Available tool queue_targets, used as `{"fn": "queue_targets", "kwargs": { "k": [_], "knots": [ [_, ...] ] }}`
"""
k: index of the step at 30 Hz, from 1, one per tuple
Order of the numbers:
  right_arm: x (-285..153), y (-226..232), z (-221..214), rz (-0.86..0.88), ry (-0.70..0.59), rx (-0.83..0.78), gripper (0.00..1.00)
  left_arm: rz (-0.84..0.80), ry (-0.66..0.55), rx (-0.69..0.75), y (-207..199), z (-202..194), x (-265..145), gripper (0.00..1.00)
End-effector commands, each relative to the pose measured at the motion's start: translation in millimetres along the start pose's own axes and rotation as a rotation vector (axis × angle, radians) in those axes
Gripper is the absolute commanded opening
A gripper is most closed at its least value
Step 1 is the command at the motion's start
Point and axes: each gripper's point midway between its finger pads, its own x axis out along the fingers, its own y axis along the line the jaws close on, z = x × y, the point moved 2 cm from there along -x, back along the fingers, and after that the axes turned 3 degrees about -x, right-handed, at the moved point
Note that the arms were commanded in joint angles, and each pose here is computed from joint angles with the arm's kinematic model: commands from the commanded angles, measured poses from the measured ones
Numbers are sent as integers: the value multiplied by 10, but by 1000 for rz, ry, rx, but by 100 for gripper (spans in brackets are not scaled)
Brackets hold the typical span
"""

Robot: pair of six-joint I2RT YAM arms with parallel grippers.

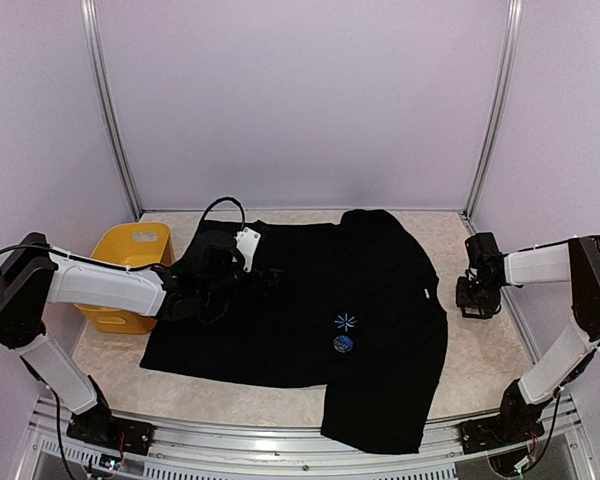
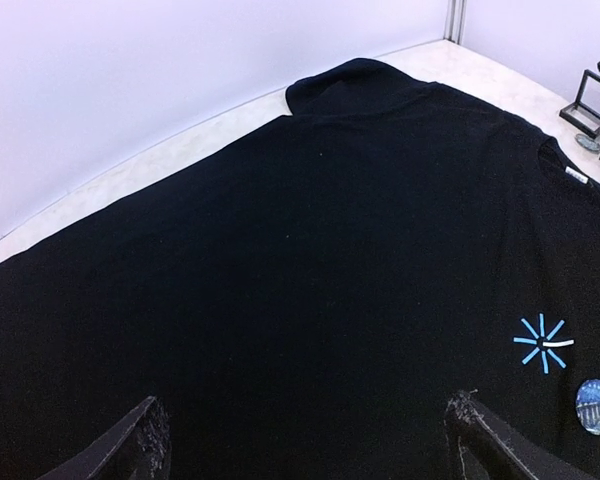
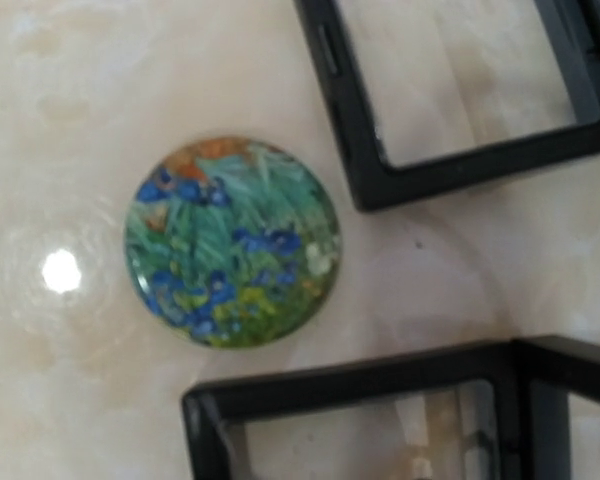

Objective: Pin the brooch onto the clothing

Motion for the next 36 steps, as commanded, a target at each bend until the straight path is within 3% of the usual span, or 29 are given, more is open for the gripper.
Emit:
{"fn": "queue_targets", "kwargs": {
  "k": [1, 8, 15, 36],
  "knots": [
    [-58, -53, 1, -7, 8, -16, 45, -25, -7, 16, -75, 70, 16, 90],
    [-358, 239, 530, 90, -92, -95, 52, -33, -1, 18, -94, 58, 32, 90],
    [-44, 111, 626, 13, -50, -43, 69, -11, 9, 22, -61, 50, 10, 90],
    [392, 180, 411, 74, 51, -77, 65, -18, 21, 55, -86, 23, 22, 90]
  ]
}}
